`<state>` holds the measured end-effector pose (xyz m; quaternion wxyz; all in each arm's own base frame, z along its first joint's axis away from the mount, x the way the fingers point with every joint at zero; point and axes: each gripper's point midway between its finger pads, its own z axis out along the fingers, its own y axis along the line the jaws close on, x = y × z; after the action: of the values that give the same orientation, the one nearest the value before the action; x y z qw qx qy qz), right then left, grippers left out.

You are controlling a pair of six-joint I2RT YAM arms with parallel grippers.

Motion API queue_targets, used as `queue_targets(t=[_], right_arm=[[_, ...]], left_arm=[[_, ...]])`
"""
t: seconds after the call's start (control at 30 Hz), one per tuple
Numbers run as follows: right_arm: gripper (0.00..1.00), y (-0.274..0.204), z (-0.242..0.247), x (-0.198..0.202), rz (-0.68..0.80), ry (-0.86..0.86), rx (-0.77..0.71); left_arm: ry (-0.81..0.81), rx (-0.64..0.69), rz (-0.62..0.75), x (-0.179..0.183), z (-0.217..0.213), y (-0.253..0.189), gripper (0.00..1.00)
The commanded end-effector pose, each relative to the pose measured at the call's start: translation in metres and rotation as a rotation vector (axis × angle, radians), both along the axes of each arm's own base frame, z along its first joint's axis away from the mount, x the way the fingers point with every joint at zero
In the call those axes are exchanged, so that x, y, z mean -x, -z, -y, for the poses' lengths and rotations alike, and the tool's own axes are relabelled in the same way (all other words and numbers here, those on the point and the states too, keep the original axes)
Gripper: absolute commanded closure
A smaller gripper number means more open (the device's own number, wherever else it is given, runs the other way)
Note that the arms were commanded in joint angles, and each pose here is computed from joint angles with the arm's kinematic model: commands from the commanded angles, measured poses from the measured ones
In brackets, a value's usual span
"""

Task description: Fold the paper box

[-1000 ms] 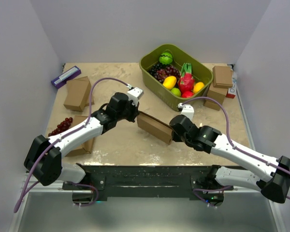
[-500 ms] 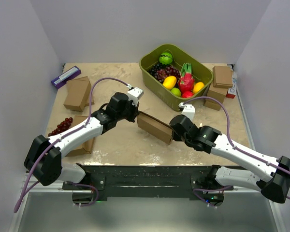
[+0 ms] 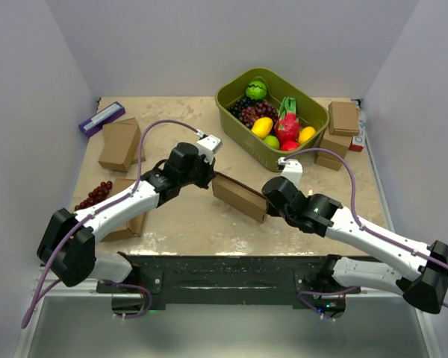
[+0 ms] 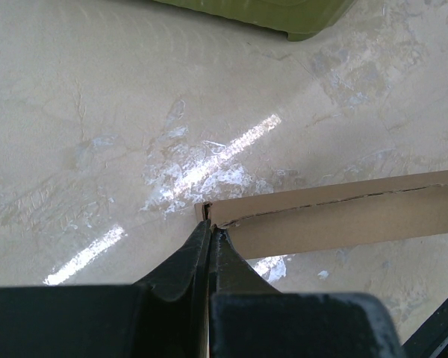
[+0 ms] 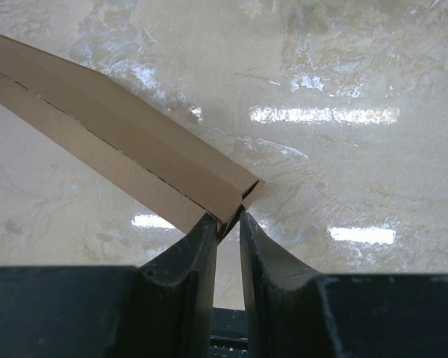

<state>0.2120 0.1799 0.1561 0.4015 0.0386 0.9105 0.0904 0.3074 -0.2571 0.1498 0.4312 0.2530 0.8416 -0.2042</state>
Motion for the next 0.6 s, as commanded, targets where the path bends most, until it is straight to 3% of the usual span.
queue_targets(t=[0.0,0.37,0.57], right_arm=[[0.80,-0.022,-0.004,-0.012,0.072,0.046,-0.049],[0.97,-0.014,-0.010,-0.012,0.056,0.037,-0.061],[1.00,-0.014,-0.015,-0.013,0.047,0.038,-0.080]], left_arm=[[0.044,-0.068,-0.099,0.020,-0.004,0.026,1.00],[0.055,-0.067,-0.103,0.022,-0.001,0.027,1.00],[0.060,-0.070,-0.103,0.025,0.001,0.028,1.00]])
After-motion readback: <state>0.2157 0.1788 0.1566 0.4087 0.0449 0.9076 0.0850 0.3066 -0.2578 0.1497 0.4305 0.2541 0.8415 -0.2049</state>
